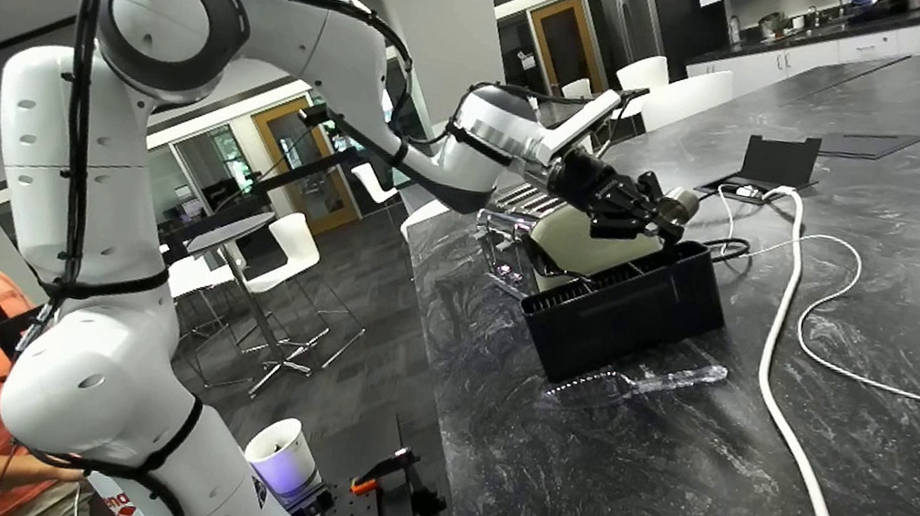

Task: Pick up the scoop and put it in the object

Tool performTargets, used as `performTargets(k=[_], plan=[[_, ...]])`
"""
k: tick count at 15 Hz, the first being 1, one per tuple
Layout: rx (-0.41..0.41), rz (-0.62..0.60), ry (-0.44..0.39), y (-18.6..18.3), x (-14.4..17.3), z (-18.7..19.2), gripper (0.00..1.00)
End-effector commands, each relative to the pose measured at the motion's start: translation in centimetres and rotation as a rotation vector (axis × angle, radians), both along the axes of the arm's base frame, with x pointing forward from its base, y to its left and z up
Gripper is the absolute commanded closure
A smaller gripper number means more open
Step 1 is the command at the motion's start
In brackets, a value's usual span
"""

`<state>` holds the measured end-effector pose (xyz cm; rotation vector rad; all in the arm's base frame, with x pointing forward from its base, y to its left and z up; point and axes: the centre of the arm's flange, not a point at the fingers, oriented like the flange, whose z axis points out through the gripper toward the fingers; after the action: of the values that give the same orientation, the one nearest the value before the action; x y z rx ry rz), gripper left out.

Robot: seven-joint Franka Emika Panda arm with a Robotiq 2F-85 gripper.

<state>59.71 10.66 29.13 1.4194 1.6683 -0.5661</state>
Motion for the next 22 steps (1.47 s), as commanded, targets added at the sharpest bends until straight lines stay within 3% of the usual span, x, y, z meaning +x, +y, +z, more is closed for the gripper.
performTargets(k=[1, 7, 10, 15, 22], plan=[[-0.052, 0.014, 0.001, 2.1, 1.0, 0.2, 0.66], [-0.068, 0.015, -0.015, 3.4, 1.3, 1.3, 0.20], [-0.046, -0.014, -0.050, 2.4, 1.4, 4.5, 0.00], [0.176, -0.129, -0.092, -2.1, 0.5, 12.4, 0.00], [0.607, -0.243, -0.118, -9.7, -2.2, 22.7, 0.00]])
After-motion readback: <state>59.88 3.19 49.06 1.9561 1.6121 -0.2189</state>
